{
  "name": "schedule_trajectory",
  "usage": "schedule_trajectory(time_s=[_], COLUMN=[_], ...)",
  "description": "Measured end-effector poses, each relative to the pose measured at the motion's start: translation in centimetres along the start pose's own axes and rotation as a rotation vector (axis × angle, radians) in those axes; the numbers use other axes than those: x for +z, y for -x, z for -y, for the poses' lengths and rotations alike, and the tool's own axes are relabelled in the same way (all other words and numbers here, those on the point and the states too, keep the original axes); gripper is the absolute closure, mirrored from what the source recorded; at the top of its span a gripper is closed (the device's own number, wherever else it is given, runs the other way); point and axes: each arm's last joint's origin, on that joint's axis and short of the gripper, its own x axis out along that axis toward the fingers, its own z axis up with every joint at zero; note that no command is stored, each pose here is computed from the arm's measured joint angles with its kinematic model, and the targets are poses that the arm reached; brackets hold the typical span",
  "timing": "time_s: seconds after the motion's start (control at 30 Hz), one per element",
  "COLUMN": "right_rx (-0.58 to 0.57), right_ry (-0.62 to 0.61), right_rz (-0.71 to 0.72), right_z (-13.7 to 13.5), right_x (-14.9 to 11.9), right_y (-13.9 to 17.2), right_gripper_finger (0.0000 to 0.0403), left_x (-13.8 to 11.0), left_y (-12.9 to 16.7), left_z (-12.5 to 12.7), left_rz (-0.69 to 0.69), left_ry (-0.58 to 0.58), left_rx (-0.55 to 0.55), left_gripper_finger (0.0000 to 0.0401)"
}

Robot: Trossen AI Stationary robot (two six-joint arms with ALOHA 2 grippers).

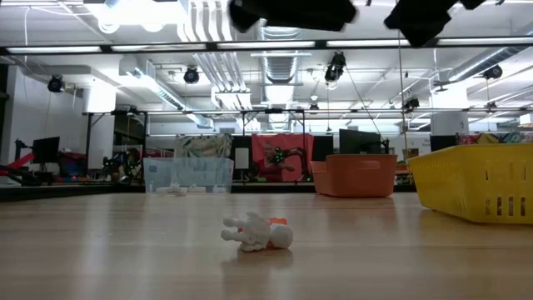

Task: Sort Halloween decoration
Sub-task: Put the orange skeleton toy into the yellow bin

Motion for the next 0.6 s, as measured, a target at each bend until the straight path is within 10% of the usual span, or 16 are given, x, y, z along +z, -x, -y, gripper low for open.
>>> schedule_trajectory(time_s=[0.6], right_rx=[-0.044], right_ry=[-0.012], right_rz=[-0.181], right_z=[-2.8], right_x=[0.0], right_y=[-8.7], right_gripper_finger=[0.0300], left_x=[-3.8], left_y=[11.5], left_z=[-4.6], left_rz=[-0.002], left_ry=[0.235], left_rx=[-0.099], left_gripper_finger=[0.0310])
